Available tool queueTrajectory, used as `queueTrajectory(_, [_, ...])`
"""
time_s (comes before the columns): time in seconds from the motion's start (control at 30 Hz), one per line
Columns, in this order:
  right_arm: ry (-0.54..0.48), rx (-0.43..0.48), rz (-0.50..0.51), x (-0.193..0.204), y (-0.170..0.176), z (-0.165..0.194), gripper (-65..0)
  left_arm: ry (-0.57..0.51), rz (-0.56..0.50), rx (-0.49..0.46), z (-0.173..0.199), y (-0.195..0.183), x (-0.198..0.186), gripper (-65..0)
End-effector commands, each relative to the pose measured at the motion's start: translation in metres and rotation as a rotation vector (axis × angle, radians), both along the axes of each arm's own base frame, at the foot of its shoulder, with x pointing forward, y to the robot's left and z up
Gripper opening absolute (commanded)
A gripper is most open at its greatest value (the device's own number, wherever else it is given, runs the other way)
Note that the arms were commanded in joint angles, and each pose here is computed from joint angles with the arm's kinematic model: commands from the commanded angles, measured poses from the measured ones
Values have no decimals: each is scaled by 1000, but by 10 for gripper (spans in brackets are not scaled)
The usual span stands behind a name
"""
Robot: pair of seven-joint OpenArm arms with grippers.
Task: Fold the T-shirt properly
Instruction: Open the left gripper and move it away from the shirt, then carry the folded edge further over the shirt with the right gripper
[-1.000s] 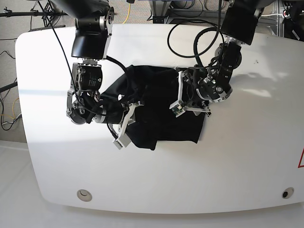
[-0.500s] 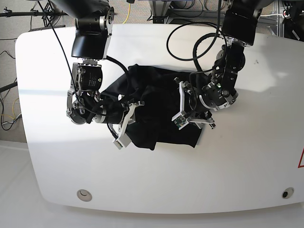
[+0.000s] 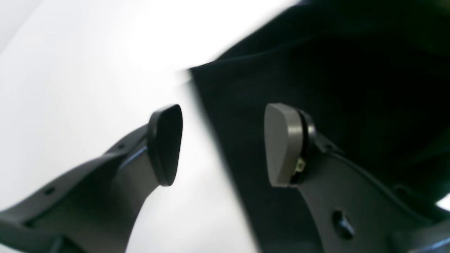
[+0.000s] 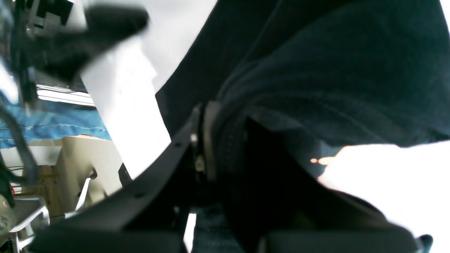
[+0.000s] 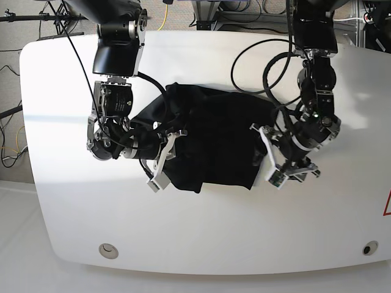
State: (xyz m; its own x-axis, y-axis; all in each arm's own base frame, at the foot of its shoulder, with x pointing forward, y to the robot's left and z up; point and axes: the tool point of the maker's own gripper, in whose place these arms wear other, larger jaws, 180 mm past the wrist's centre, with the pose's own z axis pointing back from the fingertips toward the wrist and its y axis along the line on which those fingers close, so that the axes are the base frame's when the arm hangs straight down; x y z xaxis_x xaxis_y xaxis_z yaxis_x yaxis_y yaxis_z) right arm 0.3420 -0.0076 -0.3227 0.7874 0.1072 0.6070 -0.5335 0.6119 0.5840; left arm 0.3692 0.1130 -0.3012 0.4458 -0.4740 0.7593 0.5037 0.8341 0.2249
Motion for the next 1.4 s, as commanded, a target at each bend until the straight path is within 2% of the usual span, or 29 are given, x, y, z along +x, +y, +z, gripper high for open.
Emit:
queueTrajectory(0.0, [-60, 31, 18, 10, 10, 20, -650, -60, 53, -14, 19, 19, 9, -306])
queueTrajectory(0.13, [-75, 11, 57, 10, 19, 24, -650, -80, 145, -20, 27, 53, 12, -306])
queueTrajectory(0.3, [-74, -56, 94, 6, 25, 15, -650, -79, 152, 34, 27, 80, 7, -306])
queueTrajectory(0.63, [-101, -168, 147, 2, 43, 2, -647, -24, 181, 67, 8, 105, -15, -306])
queueTrajectory(0.73, [-103, -193, 151, 2, 45, -1, -616, -9, 184, 69, 3, 107, -19, -306])
queueTrajectory(0.83, [-105, -221, 159, 1, 46, -4, -529, 8, 182, 81, -2, 111, -25, -306])
queueTrajectory(0.93, [-109, -235, 176, -1, 50, -5, -403, 22, 183, 83, -7, 111, -29, -306])
queueTrajectory(1.0, [-111, -235, 185, -2, 53, -5, -316, 29, 183, 82, -9, 111, -29, -306])
queueTrajectory(1.17, [-116, -220, 200, -5, 63, -2, -147, 56, 186, 75, -18, 113, -32, -306])
queueTrajectory(1.27, [-119, -207, 204, -6, 68, 1, -86, 62, 188, 73, -20, 114, -32, -306])
queueTrajectory(1.37, [-123, -202, 210, -5, 72, 5, -57, 62, 188, 74, -20, 114, -32, -306])
